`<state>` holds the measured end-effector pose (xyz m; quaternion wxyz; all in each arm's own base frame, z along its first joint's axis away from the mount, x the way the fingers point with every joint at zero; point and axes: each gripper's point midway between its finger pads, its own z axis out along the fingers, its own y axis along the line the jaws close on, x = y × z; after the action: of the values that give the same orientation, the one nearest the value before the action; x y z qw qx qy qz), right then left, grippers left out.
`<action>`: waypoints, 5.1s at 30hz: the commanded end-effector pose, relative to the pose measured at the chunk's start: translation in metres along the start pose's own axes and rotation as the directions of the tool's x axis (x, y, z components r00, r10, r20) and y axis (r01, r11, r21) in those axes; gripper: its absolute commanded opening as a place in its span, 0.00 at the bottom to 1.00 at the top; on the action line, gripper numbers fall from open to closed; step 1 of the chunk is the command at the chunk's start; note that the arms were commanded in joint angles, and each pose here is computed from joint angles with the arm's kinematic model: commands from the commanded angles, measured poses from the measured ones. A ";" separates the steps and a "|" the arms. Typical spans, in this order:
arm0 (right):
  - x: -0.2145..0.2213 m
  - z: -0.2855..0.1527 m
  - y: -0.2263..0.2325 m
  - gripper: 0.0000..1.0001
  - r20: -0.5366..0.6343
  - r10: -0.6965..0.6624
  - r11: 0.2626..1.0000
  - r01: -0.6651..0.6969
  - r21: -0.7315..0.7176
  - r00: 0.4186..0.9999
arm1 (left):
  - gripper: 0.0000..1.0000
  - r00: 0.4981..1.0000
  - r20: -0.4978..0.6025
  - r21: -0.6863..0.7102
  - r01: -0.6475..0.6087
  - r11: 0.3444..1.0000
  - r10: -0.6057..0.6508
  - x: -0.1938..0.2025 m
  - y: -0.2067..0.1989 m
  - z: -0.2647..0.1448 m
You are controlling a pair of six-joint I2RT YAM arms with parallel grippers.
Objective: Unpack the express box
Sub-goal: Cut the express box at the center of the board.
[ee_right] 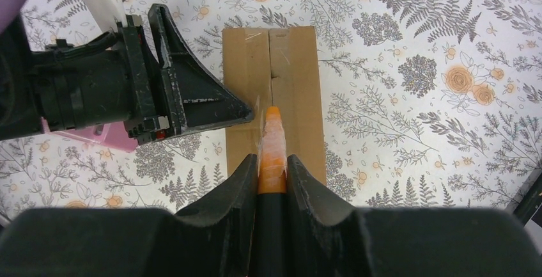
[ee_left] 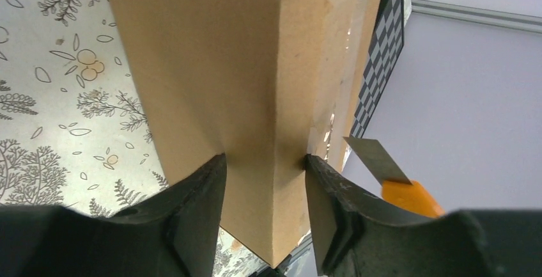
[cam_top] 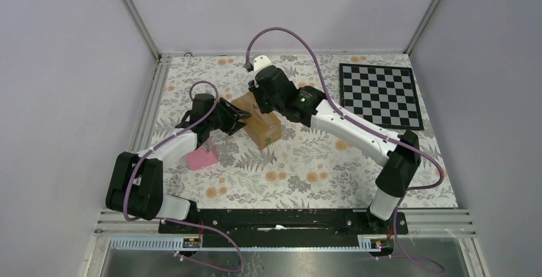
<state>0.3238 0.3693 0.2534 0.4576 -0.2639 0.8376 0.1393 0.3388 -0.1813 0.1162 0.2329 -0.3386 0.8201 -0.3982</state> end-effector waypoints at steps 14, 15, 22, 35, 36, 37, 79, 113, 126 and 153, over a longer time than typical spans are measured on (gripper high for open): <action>-0.032 0.007 0.009 0.00 0.103 -0.042 0.999 0.041 0.005 0.994 | 0.26 1.000 -0.020 -0.073 -0.005 0.997 0.003 0.002 0.021 0.001; -0.033 0.009 0.009 0.00 0.105 -0.045 0.999 0.045 0.006 0.994 | 0.26 1.000 -0.021 -0.074 -0.003 0.997 0.001 0.003 0.021 0.001; -0.024 0.014 0.007 0.00 0.084 -0.070 0.997 0.069 0.022 0.994 | 0.23 1.000 -0.023 -0.084 0.006 0.996 -0.008 0.003 0.024 0.001; -0.007 0.010 0.011 0.00 0.024 -0.072 0.997 0.072 -0.007 0.997 | 0.19 0.999 -0.023 -0.105 0.028 0.994 -0.030 0.004 0.027 0.000; -0.006 0.009 0.011 0.00 0.020 -0.070 0.997 0.070 -0.008 0.997 | 0.19 0.999 -0.023 -0.105 0.028 0.994 -0.030 0.004 0.026 0.000; -0.005 0.009 0.011 0.00 0.017 -0.071 0.997 0.071 -0.010 0.997 | 0.19 0.999 -0.023 -0.106 0.028 0.994 -0.031 0.004 0.027 0.000; 0.015 -0.010 0.019 0.00 -0.053 -0.056 0.997 0.053 -0.055 0.997 | 0.15 0.998 -0.018 -0.135 0.061 0.989 -0.064 0.005 0.034 0.002; -0.010 -0.012 0.014 0.00 0.076 -0.153 0.985 0.146 0.089 0.985 | 0.07 0.997 0.020 -0.357 0.075 0.931 -0.073 0.002 0.077 -0.004; -0.004 0.002 0.023 0.00 0.060 -0.183 0.982 0.180 0.062 0.981 | 0.07 0.997 0.011 -0.350 0.075 0.934 -0.076 0.003 0.077 -0.002; 0.027 0.010 0.019 0.00 -0.051 -0.213 0.973 0.216 0.076 0.976 | 0.07 0.997 0.017 -0.351 0.081 0.933 -0.080 0.003 0.078 -0.003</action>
<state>0.3103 0.3828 0.2299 0.4682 -0.3336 0.8155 0.0674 0.3377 -0.1787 0.1194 0.1979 -0.3671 0.8272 -0.3765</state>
